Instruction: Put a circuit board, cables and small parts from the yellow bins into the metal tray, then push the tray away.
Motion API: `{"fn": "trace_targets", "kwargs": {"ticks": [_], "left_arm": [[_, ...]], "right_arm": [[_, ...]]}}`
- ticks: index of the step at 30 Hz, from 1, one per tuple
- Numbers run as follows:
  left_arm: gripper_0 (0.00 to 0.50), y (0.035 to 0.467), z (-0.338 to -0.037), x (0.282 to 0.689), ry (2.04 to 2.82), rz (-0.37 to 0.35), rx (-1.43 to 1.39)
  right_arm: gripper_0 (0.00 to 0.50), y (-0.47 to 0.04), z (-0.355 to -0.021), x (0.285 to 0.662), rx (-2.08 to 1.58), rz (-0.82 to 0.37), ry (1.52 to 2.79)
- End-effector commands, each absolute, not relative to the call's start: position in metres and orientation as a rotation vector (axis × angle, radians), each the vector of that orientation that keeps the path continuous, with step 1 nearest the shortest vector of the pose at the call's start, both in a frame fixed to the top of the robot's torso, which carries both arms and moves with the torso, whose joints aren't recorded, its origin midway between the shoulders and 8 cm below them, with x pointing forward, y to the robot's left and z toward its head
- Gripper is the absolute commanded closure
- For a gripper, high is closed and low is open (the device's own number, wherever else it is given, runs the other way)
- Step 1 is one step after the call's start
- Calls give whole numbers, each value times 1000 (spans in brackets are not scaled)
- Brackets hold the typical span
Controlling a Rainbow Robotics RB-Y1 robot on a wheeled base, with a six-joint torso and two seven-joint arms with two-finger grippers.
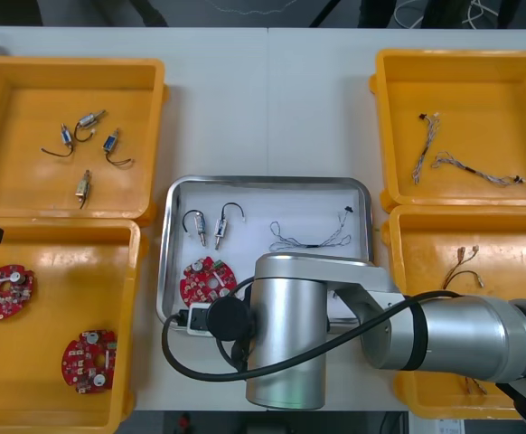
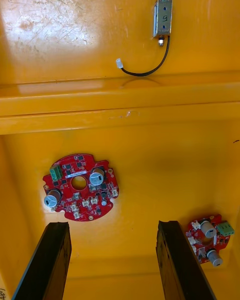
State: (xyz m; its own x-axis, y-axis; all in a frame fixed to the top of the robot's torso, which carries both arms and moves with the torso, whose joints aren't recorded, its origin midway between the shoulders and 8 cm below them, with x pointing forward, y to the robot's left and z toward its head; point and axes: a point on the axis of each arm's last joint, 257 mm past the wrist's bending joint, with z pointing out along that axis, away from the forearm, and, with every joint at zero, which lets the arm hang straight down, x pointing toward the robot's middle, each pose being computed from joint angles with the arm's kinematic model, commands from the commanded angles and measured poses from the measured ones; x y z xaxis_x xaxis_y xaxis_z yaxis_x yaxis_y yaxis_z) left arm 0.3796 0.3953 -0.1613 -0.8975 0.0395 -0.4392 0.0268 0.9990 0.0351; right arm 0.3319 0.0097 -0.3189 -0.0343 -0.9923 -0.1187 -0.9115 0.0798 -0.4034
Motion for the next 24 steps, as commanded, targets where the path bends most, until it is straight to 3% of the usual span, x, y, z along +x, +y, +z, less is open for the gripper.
{"fn": "trace_targets", "kwargs": {"ticks": [1, 18, 20, 22, 24], "left_arm": [[0, 410, -146, 374, 2665, 105, 31], [0, 410, -146, 374, 2665, 105, 31], [0, 410, -146, 374, 2665, 105, 31], [0, 410, -146, 374, 2665, 105, 31], [0, 410, -146, 374, 2665, 105, 31]], "right_arm": [[0, 21, -309, 337, -1900, -322, 1933], [0, 11, -311, 343, -1899, -358, 1930], [121, 10, -312, 343, -1899, -360, 1934], [324, 8, -313, 344, -1891, -364, 1943], [378, 6, -312, 346, -1890, -368, 1942]]}}
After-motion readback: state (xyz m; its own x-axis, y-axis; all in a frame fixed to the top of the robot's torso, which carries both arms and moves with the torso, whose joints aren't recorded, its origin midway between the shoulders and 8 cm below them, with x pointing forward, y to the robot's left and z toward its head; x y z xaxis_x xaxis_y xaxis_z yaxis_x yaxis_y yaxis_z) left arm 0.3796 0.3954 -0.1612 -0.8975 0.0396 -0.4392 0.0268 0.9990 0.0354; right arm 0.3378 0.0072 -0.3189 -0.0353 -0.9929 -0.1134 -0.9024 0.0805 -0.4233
